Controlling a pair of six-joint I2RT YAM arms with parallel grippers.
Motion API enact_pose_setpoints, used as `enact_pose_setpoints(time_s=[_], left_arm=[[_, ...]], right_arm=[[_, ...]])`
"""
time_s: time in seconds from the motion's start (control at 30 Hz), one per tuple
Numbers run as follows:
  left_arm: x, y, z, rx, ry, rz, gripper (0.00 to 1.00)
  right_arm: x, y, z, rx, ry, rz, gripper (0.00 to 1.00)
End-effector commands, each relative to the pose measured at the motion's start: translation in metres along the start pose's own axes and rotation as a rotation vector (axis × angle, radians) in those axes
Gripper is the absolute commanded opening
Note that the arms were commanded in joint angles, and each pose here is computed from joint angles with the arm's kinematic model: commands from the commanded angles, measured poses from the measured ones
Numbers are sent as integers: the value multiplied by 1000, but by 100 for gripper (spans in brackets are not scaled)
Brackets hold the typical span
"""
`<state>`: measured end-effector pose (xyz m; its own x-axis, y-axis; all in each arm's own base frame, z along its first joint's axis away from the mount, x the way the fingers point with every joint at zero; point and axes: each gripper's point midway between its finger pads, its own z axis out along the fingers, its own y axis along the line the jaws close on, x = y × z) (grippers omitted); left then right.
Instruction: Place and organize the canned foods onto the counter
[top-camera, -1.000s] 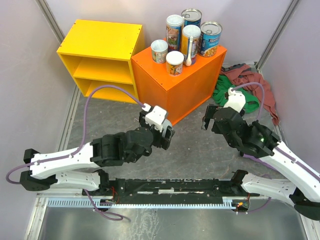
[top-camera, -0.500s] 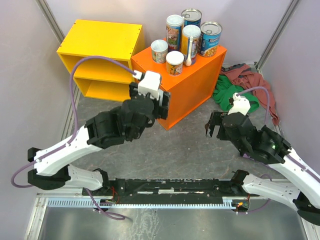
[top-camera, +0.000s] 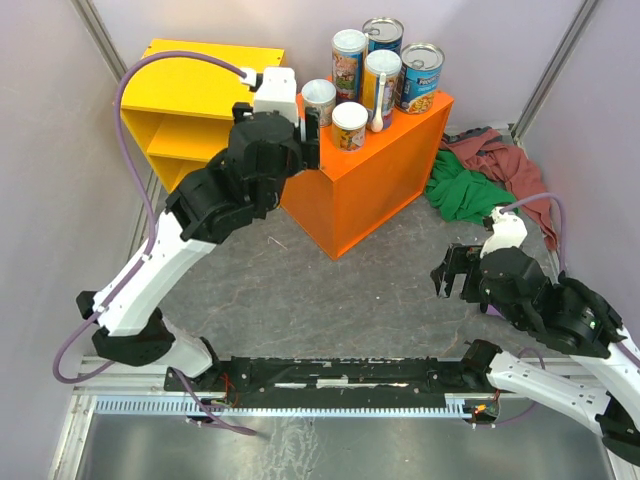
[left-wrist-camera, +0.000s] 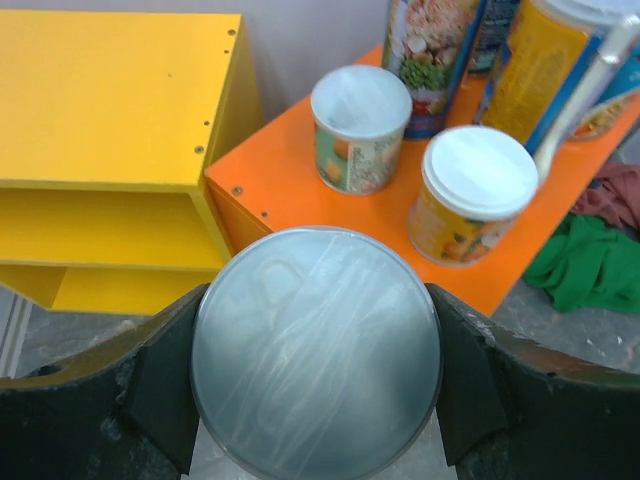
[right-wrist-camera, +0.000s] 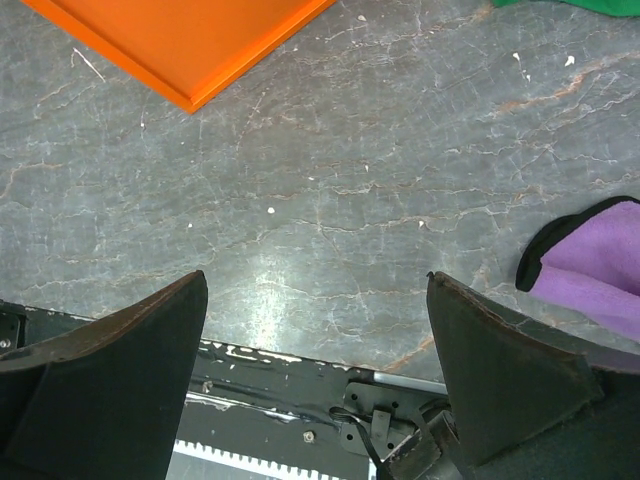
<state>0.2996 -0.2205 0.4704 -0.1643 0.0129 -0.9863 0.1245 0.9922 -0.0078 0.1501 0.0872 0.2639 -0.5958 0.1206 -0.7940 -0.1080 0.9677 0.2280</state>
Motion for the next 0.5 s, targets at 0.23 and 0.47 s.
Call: enact_pose_setpoints(time_s=[0.23, 0.47], left_arm=[[-47, 29, 55, 14, -109, -78, 3], [-51, 21, 78, 77, -117, -120, 3]], right_arm=[[-11, -2, -8, 5, -29, 7, 98], [-4, 6, -3, -29, -6, 31, 97]])
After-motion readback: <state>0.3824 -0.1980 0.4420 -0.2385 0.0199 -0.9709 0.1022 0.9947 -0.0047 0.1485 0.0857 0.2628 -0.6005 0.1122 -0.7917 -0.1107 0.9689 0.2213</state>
